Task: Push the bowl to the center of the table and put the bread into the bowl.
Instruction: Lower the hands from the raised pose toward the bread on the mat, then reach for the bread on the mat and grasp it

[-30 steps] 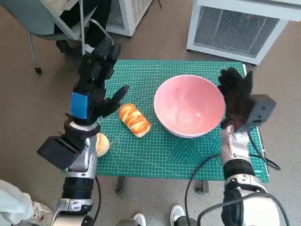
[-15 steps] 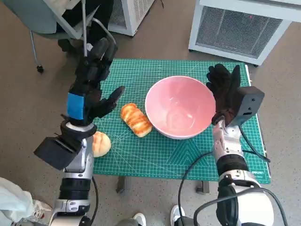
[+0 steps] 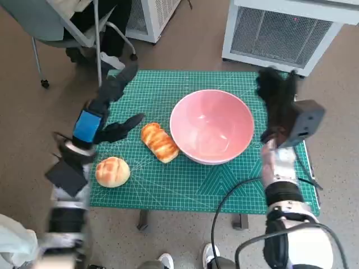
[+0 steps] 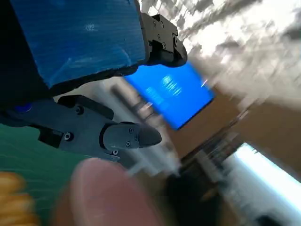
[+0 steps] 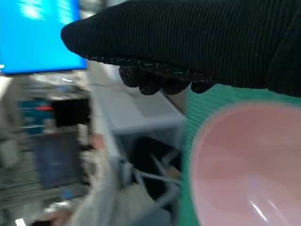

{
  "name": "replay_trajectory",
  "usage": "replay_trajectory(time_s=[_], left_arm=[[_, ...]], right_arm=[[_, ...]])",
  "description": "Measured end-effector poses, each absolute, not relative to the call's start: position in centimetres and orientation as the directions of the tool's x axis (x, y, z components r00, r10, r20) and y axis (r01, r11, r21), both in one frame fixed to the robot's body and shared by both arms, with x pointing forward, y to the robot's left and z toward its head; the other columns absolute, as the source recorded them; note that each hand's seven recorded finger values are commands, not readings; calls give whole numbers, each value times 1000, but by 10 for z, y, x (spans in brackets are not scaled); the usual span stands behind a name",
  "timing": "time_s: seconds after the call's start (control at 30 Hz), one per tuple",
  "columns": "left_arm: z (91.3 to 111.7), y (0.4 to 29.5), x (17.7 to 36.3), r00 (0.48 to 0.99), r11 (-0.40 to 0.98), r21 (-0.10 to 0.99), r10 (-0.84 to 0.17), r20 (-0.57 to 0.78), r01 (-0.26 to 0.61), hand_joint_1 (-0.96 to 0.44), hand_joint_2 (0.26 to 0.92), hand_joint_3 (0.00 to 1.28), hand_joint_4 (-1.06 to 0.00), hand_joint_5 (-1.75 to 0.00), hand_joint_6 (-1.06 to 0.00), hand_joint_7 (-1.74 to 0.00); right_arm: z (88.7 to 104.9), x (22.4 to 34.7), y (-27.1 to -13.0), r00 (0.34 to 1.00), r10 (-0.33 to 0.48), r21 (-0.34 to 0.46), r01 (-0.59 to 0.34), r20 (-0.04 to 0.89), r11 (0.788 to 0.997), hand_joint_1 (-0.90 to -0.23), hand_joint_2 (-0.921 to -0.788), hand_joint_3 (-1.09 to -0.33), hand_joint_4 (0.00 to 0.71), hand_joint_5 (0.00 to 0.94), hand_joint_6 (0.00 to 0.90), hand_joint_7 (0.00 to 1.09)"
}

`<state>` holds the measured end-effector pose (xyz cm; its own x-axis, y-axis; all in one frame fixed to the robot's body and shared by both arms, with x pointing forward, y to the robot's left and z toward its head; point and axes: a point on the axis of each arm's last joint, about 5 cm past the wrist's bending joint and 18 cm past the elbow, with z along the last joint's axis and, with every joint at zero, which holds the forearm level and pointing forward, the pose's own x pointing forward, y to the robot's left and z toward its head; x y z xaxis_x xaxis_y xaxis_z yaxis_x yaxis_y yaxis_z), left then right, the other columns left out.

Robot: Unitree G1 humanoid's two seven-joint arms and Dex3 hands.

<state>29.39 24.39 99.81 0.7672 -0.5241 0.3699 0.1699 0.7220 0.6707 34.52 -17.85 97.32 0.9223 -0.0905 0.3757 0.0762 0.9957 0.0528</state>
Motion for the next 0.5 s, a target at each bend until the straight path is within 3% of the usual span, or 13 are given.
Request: replay_trajectory(time_s=[0.13, 0.27, 0.5], left_arm=[[1014, 253, 302, 767, 630, 754, -573, 289, 187, -323, 921, 117, -406, -20, -368, -286], [1027, 252, 310, 754, 518, 827, -628, 192, 220, -323, 920, 57, -434, -17, -430, -281], [1034, 241, 324, 733, 333, 891, -681, 1, 308, -285, 895, 6, -479, -7, -539, -212]], right_arm=[[991, 343, -187, 840, -36, -7, 48, 541, 999, -535, -921, -846, 241, 13, 114, 380], [1009, 339, -187, 711, 75, -92, -16, 699, 996, -534, -921, -834, 250, 6, 78, 468], [1026, 327, -188, 529, 216, -197, -93, 821, 976, -547, -921, -786, 274, 12, 84, 538]])
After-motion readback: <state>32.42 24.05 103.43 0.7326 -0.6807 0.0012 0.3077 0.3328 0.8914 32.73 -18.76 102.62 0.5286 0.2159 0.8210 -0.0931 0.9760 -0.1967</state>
